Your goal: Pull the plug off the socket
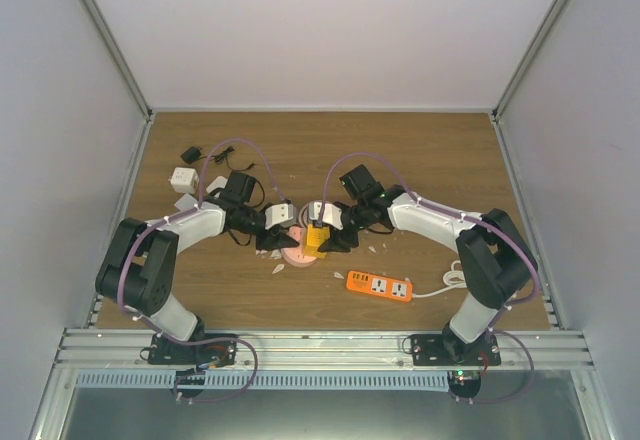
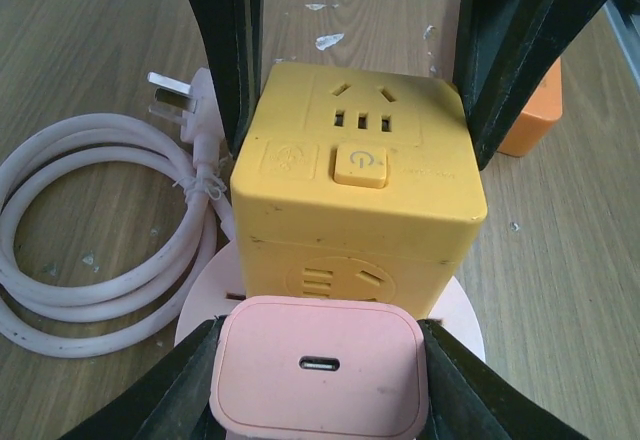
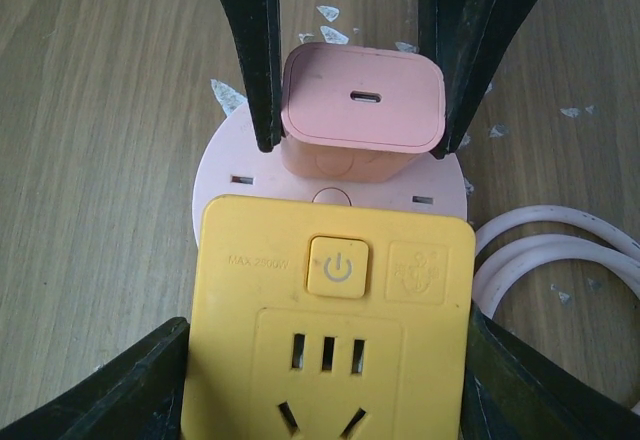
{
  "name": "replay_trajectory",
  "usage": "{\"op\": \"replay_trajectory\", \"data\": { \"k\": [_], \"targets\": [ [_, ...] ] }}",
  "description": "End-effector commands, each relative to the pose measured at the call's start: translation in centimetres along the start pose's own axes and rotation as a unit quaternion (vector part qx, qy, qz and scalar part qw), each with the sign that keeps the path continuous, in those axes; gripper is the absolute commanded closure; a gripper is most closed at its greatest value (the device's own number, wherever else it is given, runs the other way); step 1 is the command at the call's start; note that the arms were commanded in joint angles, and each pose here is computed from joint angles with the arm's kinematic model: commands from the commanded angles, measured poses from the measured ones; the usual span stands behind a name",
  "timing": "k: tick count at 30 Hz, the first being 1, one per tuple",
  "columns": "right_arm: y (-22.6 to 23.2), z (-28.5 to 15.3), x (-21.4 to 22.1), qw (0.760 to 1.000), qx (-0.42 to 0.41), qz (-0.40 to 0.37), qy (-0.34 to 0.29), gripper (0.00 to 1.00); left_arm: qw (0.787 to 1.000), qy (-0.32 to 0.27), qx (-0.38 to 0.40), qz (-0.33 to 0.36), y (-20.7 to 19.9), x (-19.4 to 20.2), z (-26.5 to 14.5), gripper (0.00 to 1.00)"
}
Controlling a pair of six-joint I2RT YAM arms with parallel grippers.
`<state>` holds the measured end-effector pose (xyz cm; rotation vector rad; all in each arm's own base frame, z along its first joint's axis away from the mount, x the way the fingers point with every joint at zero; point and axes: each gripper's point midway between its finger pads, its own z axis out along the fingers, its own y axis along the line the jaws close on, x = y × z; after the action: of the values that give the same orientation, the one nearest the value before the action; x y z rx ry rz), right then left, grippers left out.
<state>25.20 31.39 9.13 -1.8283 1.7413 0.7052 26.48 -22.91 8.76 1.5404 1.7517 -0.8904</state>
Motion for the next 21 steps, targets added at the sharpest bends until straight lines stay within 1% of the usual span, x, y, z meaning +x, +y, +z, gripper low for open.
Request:
{"op": "replay_trajectory", "data": {
  "k": [1, 5, 10, 15, 18, 21],
  "targets": [
    [-0.4, 0.8, 0.4, 1.0, 0.003, 0.001, 0.012, 0.76, 0.996, -0.081, 0.023, 0.038, -0.2, -4.6, -1.1, 0.78],
    [-0.6, 0.9, 0.5, 1.0, 0.005, 0.003, 0.014, 0.76, 0.992, -0.085, 0.007, 0.097, -1.4, -4.7, -1.4, 0.78],
    [-0.9, 1.1, 0.5, 1.0, 0.006, 0.011, 0.017, 0.77, 0.988, -0.059, -0.011, 0.145, -2.1, -4.0, -0.7, 0.78],
    [-1.2, 1.1, 0.4, 1.0, 0.011, 0.014, 0.018, 0.77, 0.984, -0.021, -0.043, 0.171, -1.7, -2.4, 0.1, 0.78],
    [-1.3, 1.1, 0.4, 1.0, 0.012, 0.015, 0.019, 0.77, 0.989, -0.025, -0.047, 0.136, -1.1, -3.0, 0.2, 0.78],
    [-1.3, 1.2, 0.5, 1.0, 0.014, 0.015, 0.021, 0.77, 0.994, -0.051, -0.009, 0.096, -1.5, -4.5, 0.0, 0.78]
  ]
}}
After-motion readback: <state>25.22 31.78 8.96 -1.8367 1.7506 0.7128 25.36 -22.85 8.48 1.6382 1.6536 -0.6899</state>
